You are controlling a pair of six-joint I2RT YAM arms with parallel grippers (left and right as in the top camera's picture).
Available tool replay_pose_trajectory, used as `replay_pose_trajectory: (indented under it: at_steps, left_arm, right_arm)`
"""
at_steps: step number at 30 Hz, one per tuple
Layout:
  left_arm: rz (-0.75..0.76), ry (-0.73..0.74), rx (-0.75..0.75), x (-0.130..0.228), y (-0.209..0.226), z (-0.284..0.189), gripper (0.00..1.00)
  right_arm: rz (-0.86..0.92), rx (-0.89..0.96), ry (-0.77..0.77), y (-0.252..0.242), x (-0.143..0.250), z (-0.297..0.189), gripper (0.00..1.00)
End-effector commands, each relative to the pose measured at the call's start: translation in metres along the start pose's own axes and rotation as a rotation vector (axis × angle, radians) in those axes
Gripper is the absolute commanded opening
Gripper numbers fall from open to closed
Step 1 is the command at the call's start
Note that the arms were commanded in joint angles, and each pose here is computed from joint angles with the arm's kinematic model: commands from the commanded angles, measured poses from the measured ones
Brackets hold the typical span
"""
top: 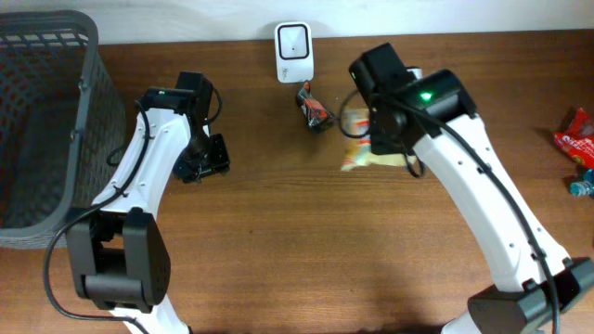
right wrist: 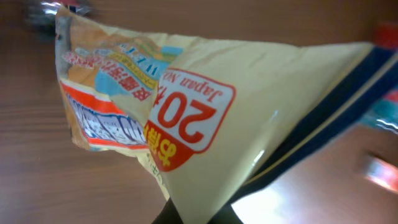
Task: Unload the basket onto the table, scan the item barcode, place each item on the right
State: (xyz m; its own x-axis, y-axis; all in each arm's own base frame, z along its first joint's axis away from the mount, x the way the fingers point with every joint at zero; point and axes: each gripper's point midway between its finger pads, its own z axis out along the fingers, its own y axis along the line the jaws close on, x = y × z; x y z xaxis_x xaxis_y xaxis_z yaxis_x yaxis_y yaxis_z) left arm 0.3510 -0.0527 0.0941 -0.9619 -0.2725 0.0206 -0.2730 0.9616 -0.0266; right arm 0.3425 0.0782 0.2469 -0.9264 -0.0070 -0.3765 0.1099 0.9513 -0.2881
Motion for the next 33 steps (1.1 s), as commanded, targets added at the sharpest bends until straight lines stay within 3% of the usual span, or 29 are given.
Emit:
replay_pose_trajectory:
  at_steps: [1, 4, 7, 9, 13, 14, 15, 17, 18, 19, 20, 23, 25, 27, 28, 30, 31, 32, 33]
  left_arm:
    - [0.004, -0.014, 0.002, -0.003, 0.000, -0.005, 0.47]
    - [0.005, -0.011, 0.001, -0.002, 0.001, -0.005, 0.49]
    - [0.004, -0.011, 0.002, -0.002, 0.001, -0.005, 0.53]
    - [0.004, -0.011, 0.001, -0.002, 0.001, -0.005, 0.53]
    - [0.004, -0.014, 0.002, -0.003, 0.000, -0.005, 0.53]
    - [0.004, -0.015, 0.003, -0.003, 0.000, -0.005, 0.54]
    - [0.004, -0.015, 0.003, -0.003, 0.000, -0.005, 0.55]
    - [0.005, -0.015, 0.003, -0.003, 0.000, -0.005, 0.56]
    - [0.005, -0.014, 0.002, -0.003, 0.000, -0.005, 0.58]
    - [0.005, -0.015, 0.003, -0.003, 0.000, -0.005, 0.59]
    - [0.005, -0.015, 0.003, -0.003, 0.000, -0.005, 0.59]
    - [0.005, -0.013, 0.007, -0.003, -0.001, -0.005, 0.59]
    - [0.012, 0.011, 0.061, 0.002, -0.012, -0.005, 0.48]
    - [0.069, 0.041, 0.158, 0.013, -0.042, -0.007, 0.20]
    - [0.100, 0.039, 0.184, 0.017, -0.056, -0.007, 0.18]
    - [0.148, 0.027, 0.216, 0.022, -0.076, -0.008, 0.16]
    - [0.213, 0.012, 0.256, 0.030, -0.102, -0.009, 0.16]
    - [0.255, -0.002, 0.283, 0.035, -0.120, -0.010, 0.22]
    - [0.301, -0.024, 0.305, 0.040, -0.137, -0.011, 0.30]
  right_arm:
    - [0.010, 0.299, 0.006, -0.032, 0.001, 0.030, 0.04]
    - [-0.048, 0.467, 0.062, -0.039, 0.013, 0.061, 0.04]
    - [-0.135, 0.524, 0.172, -0.027, 0.028, 0.089, 0.04]
    - [-0.165, 0.512, 0.207, -0.009, 0.036, 0.100, 0.04]
    - [-0.189, 0.302, 0.211, 0.070, 0.056, 0.103, 0.08]
    - [-0.194, 0.252, 0.192, 0.088, 0.057, 0.096, 0.17]
    - [-0.188, 0.166, 0.193, 0.112, 0.061, 0.091, 0.36]
    - [-0.207, -0.018, 0.228, 0.152, 0.069, 0.084, 0.46]
    - [-0.216, -0.139, 0.255, 0.175, 0.073, 0.080, 0.70]
    - [-0.228, -0.244, 0.278, 0.193, 0.076, 0.074, 0.70]
    - [-0.259, -0.380, 0.294, 0.212, 0.073, 0.058, 0.76]
    - [-0.290, -0.545, 0.256, 0.216, 0.044, 0.016, 0.99]
    - [-0.293, -0.553, 0.234, 0.195, 0.026, 0.004, 0.99]
    - [-0.283, -0.515, 0.278, 0.149, 0.013, 0.018, 0.98]
    - [-0.285, -0.494, 0.321, 0.129, 0.015, 0.030, 0.95]
    - [-0.275, -0.468, 0.390, 0.105, 0.021, 0.047, 0.70]
    - [-0.238, -0.446, 0.453, 0.085, 0.028, 0.066, 0.43]
    - [-0.201, -0.433, 0.490, 0.074, 0.033, 0.083, 0.29]
    - [-0.169, -0.430, 0.509, 0.066, 0.036, 0.095, 0.25]
